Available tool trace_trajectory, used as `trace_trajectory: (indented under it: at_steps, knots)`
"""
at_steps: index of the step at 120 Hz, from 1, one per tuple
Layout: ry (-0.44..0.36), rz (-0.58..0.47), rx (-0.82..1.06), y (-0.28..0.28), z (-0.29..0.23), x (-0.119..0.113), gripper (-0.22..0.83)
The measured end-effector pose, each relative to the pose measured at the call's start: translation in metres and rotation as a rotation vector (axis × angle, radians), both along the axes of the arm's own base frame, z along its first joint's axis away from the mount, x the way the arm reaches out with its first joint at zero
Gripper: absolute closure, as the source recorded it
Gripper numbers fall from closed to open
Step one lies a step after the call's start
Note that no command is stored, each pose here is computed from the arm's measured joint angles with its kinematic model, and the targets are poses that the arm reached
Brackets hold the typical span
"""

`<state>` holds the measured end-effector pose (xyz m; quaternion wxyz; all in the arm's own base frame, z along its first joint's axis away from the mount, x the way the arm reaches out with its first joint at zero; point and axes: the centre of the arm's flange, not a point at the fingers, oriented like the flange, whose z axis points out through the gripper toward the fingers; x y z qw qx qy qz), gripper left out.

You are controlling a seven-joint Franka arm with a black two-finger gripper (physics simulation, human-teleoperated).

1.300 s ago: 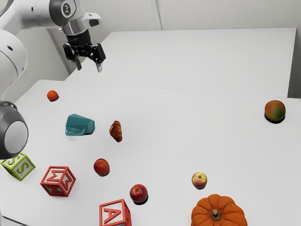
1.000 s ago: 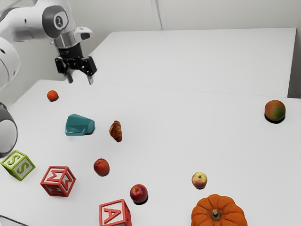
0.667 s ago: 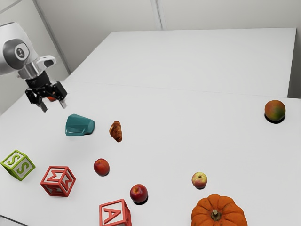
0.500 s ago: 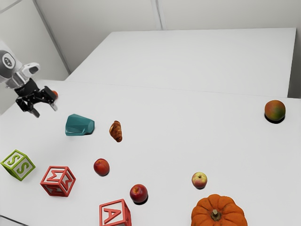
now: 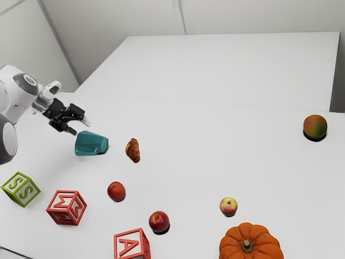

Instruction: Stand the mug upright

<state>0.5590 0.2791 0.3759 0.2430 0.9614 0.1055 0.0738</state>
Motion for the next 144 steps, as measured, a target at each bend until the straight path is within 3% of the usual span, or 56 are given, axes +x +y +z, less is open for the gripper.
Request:
trace_trajectory:
  at_steps: [26, 66, 144]
  knots:
    - [-0.053, -0.056, -0.037, 0.025, -0.014, -0.013, 0.0]
    - [-0.123, -0.168, -0.082, 0.029, -0.055, 0.011, 0.0]
    - [-0.205, -0.211, -0.247, 0.033, -0.095, -0.006, 0.0]
